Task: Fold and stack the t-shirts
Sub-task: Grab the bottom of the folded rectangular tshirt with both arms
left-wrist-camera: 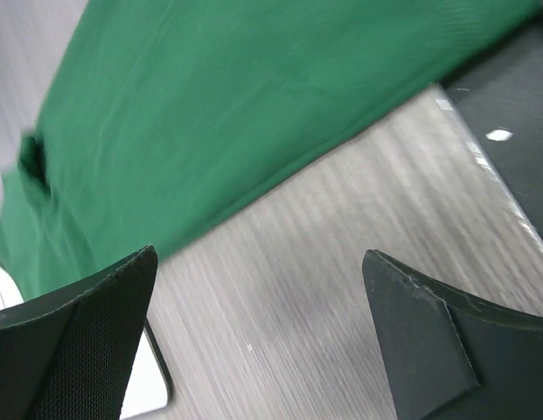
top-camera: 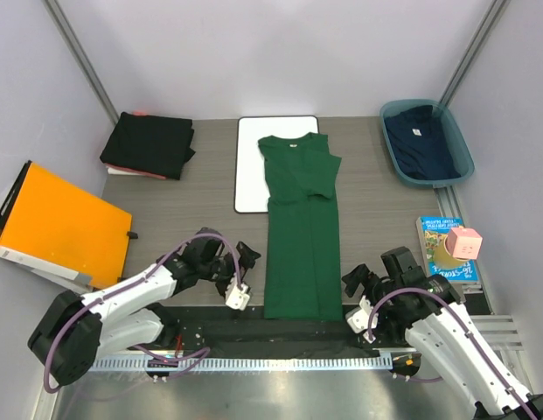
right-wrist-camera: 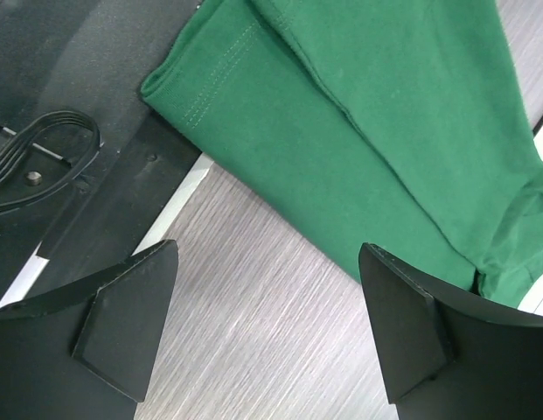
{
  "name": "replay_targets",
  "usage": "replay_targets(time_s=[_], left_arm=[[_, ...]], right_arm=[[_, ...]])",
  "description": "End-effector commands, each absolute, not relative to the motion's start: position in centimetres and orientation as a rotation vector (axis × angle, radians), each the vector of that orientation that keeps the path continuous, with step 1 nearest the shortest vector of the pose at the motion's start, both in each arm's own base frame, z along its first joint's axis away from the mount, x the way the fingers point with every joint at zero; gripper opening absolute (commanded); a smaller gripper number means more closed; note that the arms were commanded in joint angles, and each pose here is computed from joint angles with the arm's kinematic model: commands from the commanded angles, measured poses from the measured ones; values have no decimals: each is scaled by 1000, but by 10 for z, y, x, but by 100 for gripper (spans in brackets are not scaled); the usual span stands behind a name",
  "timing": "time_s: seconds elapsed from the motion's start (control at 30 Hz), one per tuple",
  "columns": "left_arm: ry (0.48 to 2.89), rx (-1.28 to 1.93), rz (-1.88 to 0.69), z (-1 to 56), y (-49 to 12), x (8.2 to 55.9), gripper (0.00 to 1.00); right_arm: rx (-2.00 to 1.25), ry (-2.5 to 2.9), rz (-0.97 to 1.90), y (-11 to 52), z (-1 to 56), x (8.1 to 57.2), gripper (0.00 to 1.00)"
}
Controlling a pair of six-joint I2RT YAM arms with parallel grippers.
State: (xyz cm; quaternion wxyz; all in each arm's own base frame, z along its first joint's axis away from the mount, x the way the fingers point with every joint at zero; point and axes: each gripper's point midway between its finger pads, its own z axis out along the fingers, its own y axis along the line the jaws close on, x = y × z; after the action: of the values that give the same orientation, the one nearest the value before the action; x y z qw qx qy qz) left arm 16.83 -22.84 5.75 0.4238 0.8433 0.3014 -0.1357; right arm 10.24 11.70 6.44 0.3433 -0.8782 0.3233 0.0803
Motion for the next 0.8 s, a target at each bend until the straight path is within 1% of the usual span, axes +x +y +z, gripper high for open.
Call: replay_targets(time_s=[0.0, 0.17, 0.27, 0.3, 0.37, 0.4, 0.43, 0.47, 0.5, 0.57, 0.63, 0.77], left_arm=[[975, 1928, -295, 85, -232, 198, 100], [1264, 1707, -247, 103, -228, 231, 100], [1409, 1681, -303, 120, -231, 236, 100], [1424, 1687, -311, 140, -235, 241, 100], [1494, 1726, -333, 140, -239, 246, 100], [1527, 1731, -344, 156, -241, 249, 100], [1588, 1752, -372, 147, -243, 249, 100], [1610, 1749, -397, 149, -244, 247, 100], [1607, 1775, -446, 147, -245, 238, 100], [1538, 1858, -465, 142, -245, 224, 100], [1503, 1953, -400, 124, -245, 212, 100], [1413, 1980, -306, 106, -252, 201, 100]], right_arm=[[-2301, 865, 303, 113, 63, 82, 91], [-2295, 839, 294, 116, 65, 85, 94], [-2298, 833, 268, 115, 67, 88, 95], [-2291, 841, 256, 115, 68, 90, 95], [-2274, 853, 240, 115, 70, 92, 95], [-2260, 862, 231, 115, 73, 92, 95], [-2253, 867, 227, 115, 74, 92, 95], [-2242, 878, 227, 115, 74, 92, 95], [-2231, 880, 217, 115, 76, 91, 95], [-2221, 899, 219, 113, 75, 90, 95], [-2206, 922, 225, 113, 73, 88, 95], [-2201, 930, 257, 115, 68, 86, 95]])
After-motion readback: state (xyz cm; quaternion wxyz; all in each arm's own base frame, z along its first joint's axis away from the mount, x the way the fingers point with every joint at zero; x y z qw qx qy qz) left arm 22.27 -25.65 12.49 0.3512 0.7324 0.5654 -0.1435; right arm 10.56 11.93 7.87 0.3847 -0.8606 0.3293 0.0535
